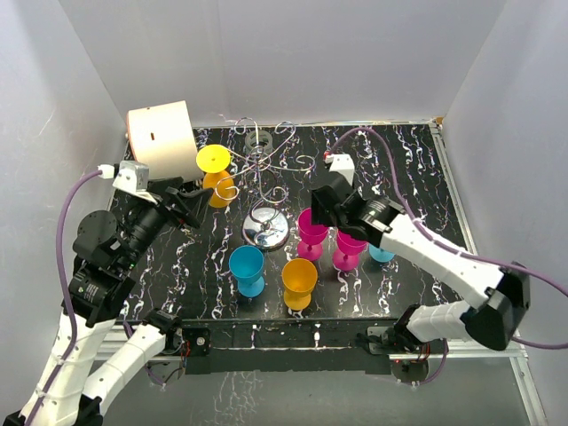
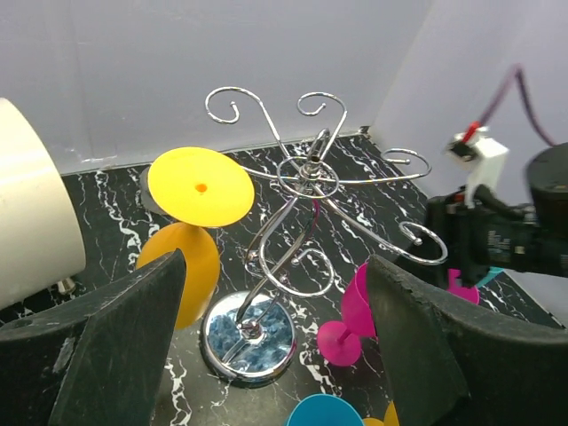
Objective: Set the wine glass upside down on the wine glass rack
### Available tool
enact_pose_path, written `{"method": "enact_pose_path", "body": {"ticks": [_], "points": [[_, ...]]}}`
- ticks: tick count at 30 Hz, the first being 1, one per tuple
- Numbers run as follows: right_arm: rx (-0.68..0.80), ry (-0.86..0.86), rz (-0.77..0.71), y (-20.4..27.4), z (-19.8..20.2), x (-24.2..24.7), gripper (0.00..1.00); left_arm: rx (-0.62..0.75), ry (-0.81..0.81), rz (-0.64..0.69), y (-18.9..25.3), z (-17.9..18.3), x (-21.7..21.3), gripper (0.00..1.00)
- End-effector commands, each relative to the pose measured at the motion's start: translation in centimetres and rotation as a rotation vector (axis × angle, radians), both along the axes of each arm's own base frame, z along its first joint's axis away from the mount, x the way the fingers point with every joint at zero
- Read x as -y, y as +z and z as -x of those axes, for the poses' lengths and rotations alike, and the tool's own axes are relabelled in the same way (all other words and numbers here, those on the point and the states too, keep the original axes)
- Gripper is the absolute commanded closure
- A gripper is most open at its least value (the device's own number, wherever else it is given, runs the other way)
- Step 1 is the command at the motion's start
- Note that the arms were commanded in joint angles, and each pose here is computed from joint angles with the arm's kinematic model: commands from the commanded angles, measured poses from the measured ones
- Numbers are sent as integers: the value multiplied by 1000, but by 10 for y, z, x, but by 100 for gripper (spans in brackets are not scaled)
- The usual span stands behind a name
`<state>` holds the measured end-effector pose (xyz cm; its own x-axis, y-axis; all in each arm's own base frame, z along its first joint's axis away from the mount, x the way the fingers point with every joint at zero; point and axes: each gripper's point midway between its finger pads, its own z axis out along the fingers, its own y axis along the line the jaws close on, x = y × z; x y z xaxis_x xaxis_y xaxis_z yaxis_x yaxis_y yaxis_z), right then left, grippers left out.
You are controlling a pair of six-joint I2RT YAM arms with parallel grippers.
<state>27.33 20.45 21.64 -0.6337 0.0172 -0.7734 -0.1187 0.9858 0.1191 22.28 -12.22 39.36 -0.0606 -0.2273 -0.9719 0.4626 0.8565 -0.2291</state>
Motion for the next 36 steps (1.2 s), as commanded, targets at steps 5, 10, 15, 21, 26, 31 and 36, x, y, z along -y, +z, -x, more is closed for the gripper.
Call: {"method": "enact_pose_path", "body": {"ticks": [5, 10, 15, 21, 26, 31, 36], "points": [[39, -139, 39, 6, -28, 0, 60, 63, -91, 38, 14, 12, 12, 19], [-12, -143, 85, -10, -25, 3, 67, 84, -93, 38, 20, 14, 11, 19], [-40, -119, 79, -20, -18, 5, 69, 99, -94, 42, 24, 14, 12, 19], [-68, -122, 100, -33, -15, 9, 69, 118, -101, 56, 31, 14, 13, 19], [-60, -125, 88, -33, -17, 8, 78, 134, -105, 64, 38, 16, 13, 18], [-20, -125, 58, -26, -21, 6, 90, 143, -111, 67, 42, 17, 14, 18], [14, -140, 52, -18, -23, 10, 100, 161, -124, 76, 49, 18, 16, 18]]}}
